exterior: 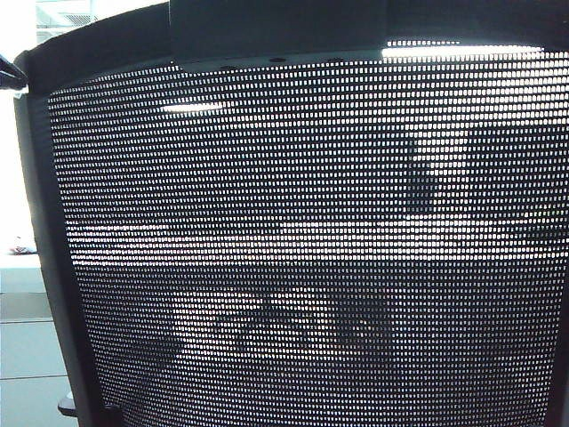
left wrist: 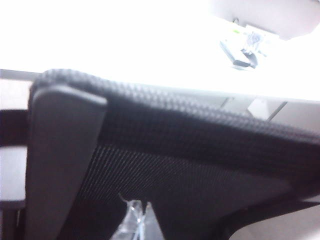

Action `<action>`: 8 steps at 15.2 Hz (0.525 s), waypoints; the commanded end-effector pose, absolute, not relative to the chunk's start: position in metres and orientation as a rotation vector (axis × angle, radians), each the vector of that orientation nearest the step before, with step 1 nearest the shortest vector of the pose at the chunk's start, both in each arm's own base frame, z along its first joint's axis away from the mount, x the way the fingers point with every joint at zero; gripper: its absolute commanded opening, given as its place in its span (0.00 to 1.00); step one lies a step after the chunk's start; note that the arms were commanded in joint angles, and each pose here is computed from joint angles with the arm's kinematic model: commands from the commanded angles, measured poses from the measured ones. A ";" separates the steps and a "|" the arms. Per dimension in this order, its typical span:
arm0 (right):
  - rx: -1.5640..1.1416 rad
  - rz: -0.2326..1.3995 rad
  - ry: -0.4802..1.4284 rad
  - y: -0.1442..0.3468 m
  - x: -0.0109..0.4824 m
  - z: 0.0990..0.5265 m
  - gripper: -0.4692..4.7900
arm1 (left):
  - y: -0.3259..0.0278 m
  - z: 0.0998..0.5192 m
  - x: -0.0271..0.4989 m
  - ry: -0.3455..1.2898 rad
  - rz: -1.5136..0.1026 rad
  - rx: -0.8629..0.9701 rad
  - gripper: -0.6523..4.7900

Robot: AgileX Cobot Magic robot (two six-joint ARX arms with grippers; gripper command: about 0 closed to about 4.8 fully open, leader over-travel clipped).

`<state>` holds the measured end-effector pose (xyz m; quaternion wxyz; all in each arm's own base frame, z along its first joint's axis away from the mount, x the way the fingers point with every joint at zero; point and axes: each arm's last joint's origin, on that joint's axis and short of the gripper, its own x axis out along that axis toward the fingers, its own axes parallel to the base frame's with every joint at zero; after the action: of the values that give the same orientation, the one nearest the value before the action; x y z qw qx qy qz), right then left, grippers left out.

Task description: Push the black chair under the table.

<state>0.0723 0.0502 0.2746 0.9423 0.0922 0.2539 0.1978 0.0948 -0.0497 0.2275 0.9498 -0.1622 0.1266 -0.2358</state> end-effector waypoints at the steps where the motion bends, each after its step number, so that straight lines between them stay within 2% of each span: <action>1: 0.177 0.377 0.470 0.050 0.074 0.279 0.08 | -0.051 0.228 0.098 0.249 -0.478 -0.308 0.11; 5: 0.202 0.381 0.416 0.051 0.076 0.284 0.08 | -0.056 0.226 0.107 0.260 -0.474 -0.281 0.11; 8: 0.194 0.375 0.431 0.053 0.078 0.283 0.08 | -0.057 0.222 0.117 0.276 -0.388 -0.246 0.11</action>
<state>0.0774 0.0526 0.2797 0.9520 0.0929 0.2234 0.1876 0.1146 -0.0573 0.2209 0.9595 -0.1258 0.1453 -0.2059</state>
